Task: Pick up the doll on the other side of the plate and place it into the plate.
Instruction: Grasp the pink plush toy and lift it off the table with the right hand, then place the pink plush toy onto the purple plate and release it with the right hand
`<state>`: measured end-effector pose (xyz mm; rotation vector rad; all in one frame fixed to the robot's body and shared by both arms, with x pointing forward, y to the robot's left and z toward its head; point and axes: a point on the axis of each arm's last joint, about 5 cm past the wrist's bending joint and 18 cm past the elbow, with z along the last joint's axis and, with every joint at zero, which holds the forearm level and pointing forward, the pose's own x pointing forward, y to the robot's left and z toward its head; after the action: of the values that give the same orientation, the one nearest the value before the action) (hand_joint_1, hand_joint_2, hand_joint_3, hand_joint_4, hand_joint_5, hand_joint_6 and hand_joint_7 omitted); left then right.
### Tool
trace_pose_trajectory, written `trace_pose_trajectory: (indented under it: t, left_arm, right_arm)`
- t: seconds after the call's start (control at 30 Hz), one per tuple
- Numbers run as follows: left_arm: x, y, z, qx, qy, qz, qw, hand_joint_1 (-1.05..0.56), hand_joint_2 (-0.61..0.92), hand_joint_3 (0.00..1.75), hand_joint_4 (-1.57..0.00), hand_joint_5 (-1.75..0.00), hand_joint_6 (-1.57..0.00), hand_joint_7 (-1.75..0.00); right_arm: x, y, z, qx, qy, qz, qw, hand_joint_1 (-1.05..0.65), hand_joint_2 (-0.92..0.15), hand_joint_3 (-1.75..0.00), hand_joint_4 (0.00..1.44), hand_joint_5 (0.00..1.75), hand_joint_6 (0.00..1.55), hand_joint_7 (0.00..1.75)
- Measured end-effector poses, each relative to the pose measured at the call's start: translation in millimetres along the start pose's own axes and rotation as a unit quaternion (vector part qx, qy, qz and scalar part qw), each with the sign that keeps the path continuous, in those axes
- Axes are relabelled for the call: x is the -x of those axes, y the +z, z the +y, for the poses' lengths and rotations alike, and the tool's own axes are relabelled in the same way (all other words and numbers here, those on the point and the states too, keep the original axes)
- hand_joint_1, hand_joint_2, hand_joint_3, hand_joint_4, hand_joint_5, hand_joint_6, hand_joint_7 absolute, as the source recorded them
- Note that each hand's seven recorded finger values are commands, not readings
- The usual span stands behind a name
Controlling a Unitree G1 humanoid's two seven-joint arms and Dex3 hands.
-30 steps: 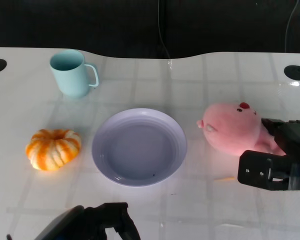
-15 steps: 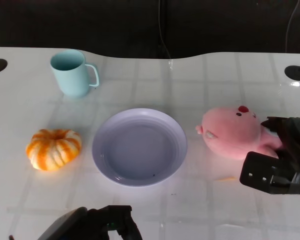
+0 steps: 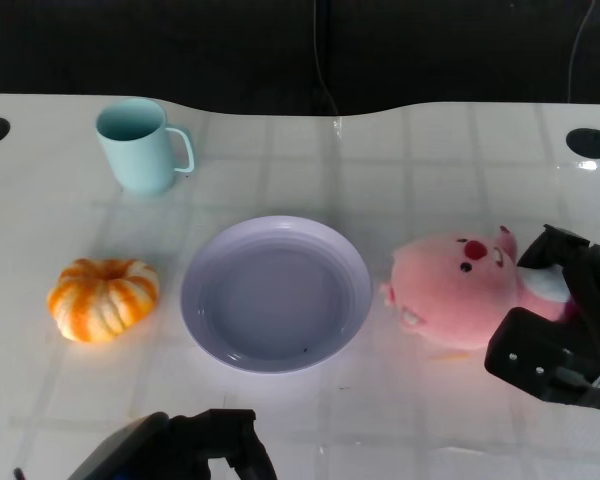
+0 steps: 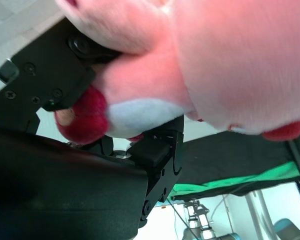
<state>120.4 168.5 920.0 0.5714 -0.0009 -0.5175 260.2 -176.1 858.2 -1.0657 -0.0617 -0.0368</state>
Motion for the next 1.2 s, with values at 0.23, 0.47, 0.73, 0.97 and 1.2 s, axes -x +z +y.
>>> trace_pose_trajectory:
  t: [0.23,0.47,0.73,0.97,1.2]
  left_arm:
    - [-1.6,-0.7,0.6,-0.003,0.000,-0.004,1.000,-0.14,0.72,0.68,-0.71,-1.63,-0.71,-1.16]
    - [-1.7,-2.5,-0.4,-0.003,-0.002,-0.006,1.000,-0.16,0.68,0.74,-0.71,-1.66,-0.69,-1.17]
    - [-2.4,-3.1,-0.3,-0.004,-0.002,-0.006,1.000,-0.16,0.69,0.73,-0.69,-1.64,-0.70,-1.16]
    - [-4.2,-4.3,-0.5,-0.006,-0.004,-0.004,1.000,-0.15,0.71,0.70,-0.71,-1.66,-0.70,-1.17]
    - [-5.5,-5.6,-2.8,-0.009,-0.008,-0.003,1.000,-0.14,0.69,0.72,-0.71,-1.66,-0.70,-1.18]
  right_arm:
    - [-1.3,13.3,-9.7,-0.030,-0.016,-0.036,0.999,-0.10,-0.38,-1.17,0.85,1.75,0.73,1.69]
    - [0.3,27.1,-15.2,-0.048,-0.015,-0.062,0.997,-0.08,-0.40,-1.15,0.87,1.75,0.71,1.74]
    - [-0.6,43.1,-17.4,-0.080,-0.003,-0.086,0.993,-0.09,-0.38,-1.24,0.91,1.75,0.73,1.75]
    - [-9.9,66.4,-23.9,-0.088,0.008,-0.125,0.988,-0.10,-0.44,-1.12,0.90,1.75,0.71,1.75]
    - [-19.8,99.7,-21.7,-0.096,0.026,-0.166,0.981,-0.12,-0.45,-1.10,0.92,1.75,0.71,1.75]
